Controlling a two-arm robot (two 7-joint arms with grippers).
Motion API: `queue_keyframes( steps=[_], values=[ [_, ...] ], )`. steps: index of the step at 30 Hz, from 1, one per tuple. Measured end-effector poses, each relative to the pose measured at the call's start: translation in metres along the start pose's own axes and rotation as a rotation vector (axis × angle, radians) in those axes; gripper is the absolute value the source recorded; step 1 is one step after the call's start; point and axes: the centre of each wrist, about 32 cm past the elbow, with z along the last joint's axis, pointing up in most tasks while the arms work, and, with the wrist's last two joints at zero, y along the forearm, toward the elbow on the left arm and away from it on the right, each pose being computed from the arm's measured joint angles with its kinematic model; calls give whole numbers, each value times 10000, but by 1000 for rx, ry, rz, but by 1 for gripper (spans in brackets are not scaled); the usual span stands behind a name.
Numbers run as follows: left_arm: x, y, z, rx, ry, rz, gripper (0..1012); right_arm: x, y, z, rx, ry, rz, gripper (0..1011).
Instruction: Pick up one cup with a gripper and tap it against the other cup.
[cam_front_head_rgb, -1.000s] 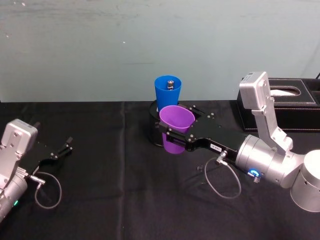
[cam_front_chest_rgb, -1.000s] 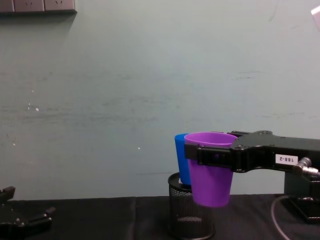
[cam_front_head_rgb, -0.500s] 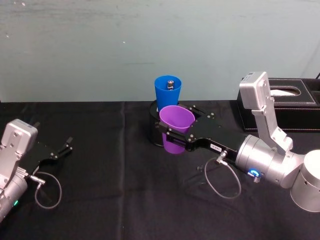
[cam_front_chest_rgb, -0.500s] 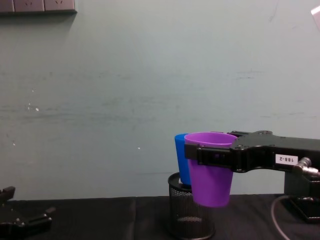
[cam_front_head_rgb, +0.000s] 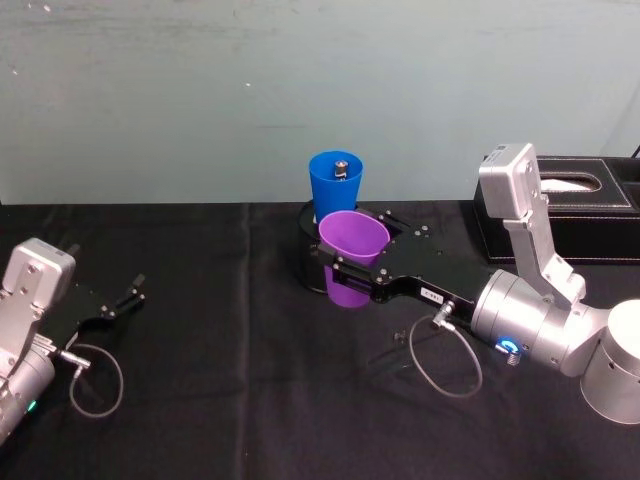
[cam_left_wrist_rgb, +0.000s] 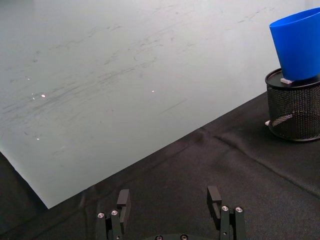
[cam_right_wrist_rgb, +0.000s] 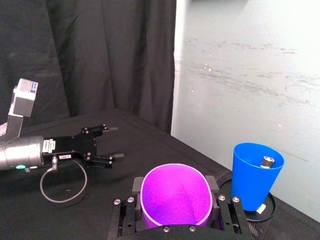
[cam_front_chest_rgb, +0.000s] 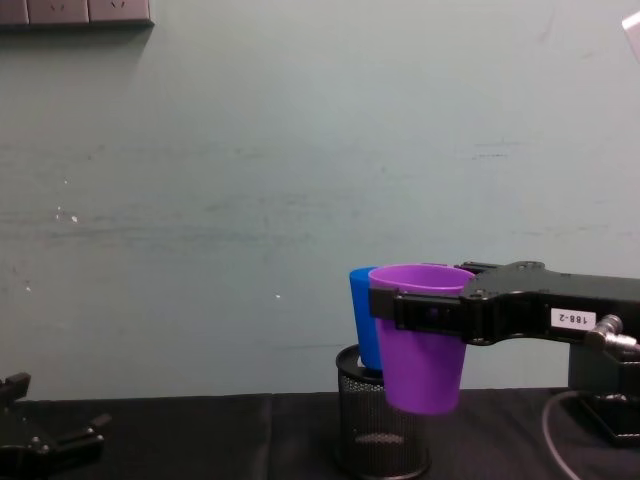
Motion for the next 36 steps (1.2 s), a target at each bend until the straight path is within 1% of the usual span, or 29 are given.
queue_keyframes(
  steps=[36],
  values=[
    [0,0,0,0,0,0,1000,0,0,0,0,0,0,741]
  ],
)
